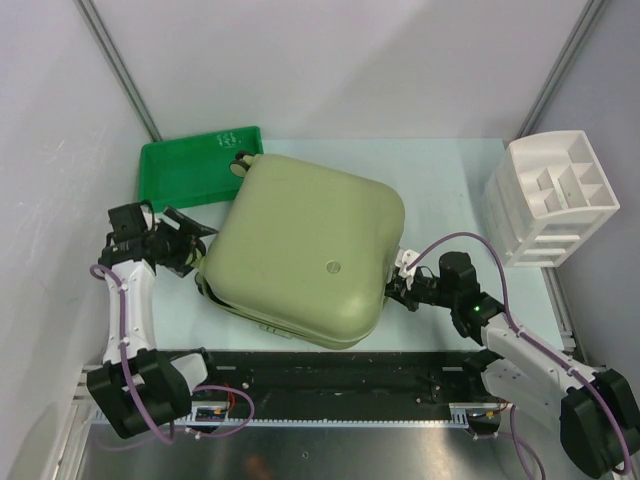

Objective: Open, take out, and arrange the luggage

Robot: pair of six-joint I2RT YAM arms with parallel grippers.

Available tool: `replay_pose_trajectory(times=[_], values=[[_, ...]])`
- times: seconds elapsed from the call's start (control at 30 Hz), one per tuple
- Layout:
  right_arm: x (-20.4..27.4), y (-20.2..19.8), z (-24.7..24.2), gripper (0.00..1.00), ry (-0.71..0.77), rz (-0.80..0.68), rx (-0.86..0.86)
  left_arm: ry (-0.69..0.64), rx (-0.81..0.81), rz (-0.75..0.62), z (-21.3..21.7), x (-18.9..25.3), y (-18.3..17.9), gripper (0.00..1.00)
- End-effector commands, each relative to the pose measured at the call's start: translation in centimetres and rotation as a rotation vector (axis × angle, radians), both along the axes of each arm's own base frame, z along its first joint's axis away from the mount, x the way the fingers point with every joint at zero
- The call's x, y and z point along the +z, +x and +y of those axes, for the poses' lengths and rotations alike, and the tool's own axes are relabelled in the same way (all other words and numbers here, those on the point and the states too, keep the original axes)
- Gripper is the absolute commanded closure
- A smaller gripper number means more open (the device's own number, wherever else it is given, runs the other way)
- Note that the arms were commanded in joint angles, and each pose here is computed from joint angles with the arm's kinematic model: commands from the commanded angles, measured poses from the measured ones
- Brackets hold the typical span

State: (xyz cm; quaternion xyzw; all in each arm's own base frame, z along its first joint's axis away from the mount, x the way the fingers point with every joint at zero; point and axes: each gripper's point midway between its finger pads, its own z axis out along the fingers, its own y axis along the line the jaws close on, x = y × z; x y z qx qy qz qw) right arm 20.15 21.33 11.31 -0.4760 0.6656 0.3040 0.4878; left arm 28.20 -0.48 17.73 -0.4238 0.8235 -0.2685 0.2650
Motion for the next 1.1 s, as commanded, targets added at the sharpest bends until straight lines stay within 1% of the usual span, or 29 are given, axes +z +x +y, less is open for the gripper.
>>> replay_pose_trajectory(times=[0.0,0.03,0.07,0.1,0.23,0.4,0.5,0.67,0.77,0.83,0.87,0.93,0.97,1.03,1.07], values=[[4.0,0.1,1.5,1.00,0.090,-0.136,0.071,-0.056,-0.076,-0.063,-1.4,0.8,-0.9,0.16],[4.0,0.1,1.5,1.00,0.089,-0.132,0.070,-0.054,-0.067,-0.048,-1.2,0.3,-1.6,0.10],[4.0,0.1,1.5,1.00,0.088,-0.130,0.069,-0.051,-0.055,-0.041,-0.8,0.1,-2.0,0.02],[4.0,0.1,1.5,1.00,0.088,-0.132,0.069,-0.040,-0.041,-0.044,-0.1,-0.1,-2.3,0.00],[3.8,0.0,1.5,1.00,0.082,-0.130,0.074,-0.037,-0.046,-0.094,0.0,0.2,-3.3,0.00],[3.7,0.1,1.5,1.00,0.081,-0.130,0.073,-0.037,-0.081,-0.150,-0.6,1.2,-3.3,0.02],[3.6,0.1,1.6,1.00,0.081,-0.126,0.075,-0.050,-0.058,-0.149,-0.5,1.3,-3.2,0.07],[3.5,0.2,1.6,1.00,0.078,-0.123,0.074,-0.075,-0.019,-0.125,0.0,1.0,-2.3,0.08],[3.6,0.2,1.6,1.00,0.081,-0.127,0.076,-0.091,-0.005,-0.136,0.2,1.2,-1.6,0.14],[3.6,0.3,1.6,1.00,0.081,-0.133,0.075,-0.092,-0.003,-0.151,0.3,1.4,-1.2,0.20],[3.6,0.2,1.6,1.00,0.080,-0.130,0.077,-0.099,0.003,-0.156,0.3,1.6,-1.1,0.26],[3.5,0.3,1.7,1.00,0.079,-0.128,0.078,-0.101,0.000,-0.166,0.2,1.6,-1.0,0.32],[3.4,0.3,1.7,1.00,0.079,-0.127,0.080,-0.104,0.004,-0.167,0.2,1.6,-1.0,0.38],[3.5,0.3,1.7,1.00,0.080,-0.129,0.080,-0.105,0.009,-0.167,0.2,1.3,-0.9,0.46],[3.4,0.4,1.8,1.00,0.082,-0.127,0.079,-0.108,0.008,-0.166,0.2,1.3,-0.9,0.51]])
